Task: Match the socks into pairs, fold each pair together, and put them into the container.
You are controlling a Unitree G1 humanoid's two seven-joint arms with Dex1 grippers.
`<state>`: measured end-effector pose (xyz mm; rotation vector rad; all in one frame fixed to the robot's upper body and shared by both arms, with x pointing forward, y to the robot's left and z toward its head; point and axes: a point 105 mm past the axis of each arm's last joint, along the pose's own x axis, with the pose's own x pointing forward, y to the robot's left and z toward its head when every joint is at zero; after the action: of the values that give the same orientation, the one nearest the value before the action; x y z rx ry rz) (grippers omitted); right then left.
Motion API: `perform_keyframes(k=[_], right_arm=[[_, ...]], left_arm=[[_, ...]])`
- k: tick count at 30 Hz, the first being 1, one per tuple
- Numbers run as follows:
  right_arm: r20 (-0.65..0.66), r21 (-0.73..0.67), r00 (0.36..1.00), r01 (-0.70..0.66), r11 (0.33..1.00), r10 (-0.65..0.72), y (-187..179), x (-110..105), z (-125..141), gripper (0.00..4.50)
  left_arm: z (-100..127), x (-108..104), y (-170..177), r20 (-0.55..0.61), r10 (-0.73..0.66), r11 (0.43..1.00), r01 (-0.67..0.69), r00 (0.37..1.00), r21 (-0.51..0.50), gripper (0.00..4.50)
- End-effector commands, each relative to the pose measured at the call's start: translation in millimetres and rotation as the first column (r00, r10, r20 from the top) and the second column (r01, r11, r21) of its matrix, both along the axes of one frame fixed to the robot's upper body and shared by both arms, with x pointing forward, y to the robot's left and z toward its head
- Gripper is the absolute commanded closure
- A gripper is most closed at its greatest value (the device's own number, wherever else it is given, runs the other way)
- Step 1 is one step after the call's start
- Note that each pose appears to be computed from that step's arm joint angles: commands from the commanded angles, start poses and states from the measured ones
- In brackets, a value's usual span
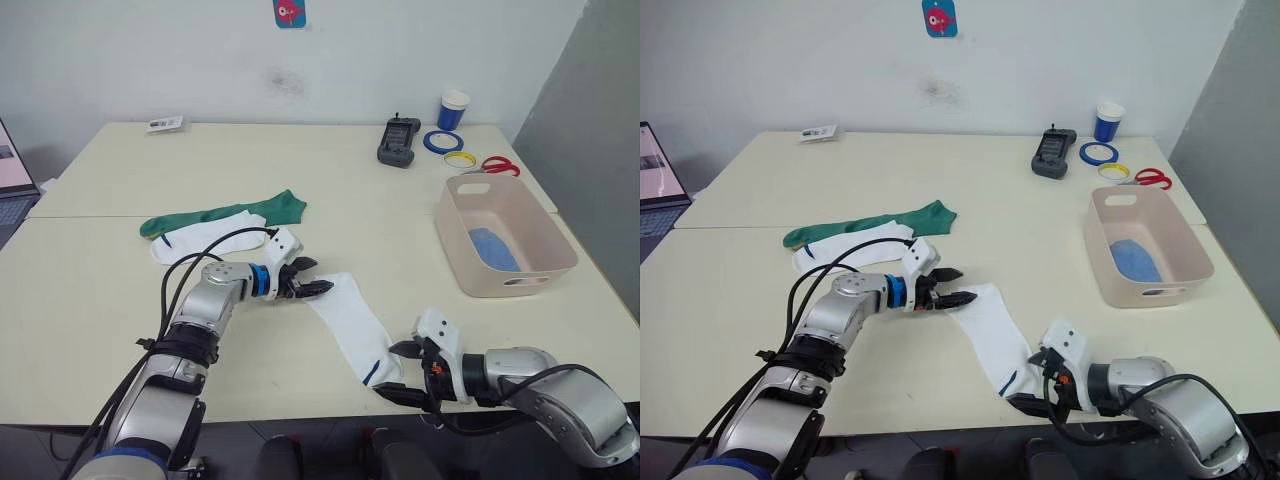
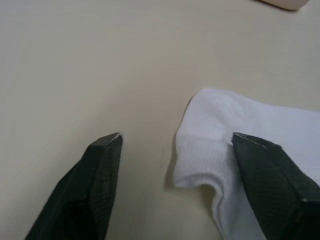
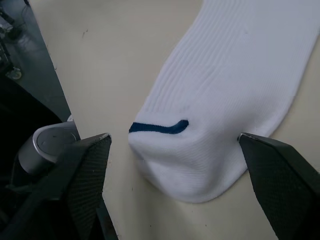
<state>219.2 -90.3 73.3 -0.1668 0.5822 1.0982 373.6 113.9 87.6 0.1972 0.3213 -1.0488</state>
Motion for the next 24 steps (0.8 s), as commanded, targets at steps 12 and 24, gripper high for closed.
perform_keyframes(k=[12,24], right_arm=[[0.204,-0.118,0.973,-0.085,0.989,0.108,-18,21,13,4.48],[0.339,-0.286,0.878,-0.246,0.926,0.338,-36,83,39,4.48]], left_arm=[[3,-26,15,0.008,-0.013,1.0,0.013,1.0,-0.001,4.5],[12,-79,39,-0.009,0.225,0.974,-0.225,0.974,-0.032,4.5]])
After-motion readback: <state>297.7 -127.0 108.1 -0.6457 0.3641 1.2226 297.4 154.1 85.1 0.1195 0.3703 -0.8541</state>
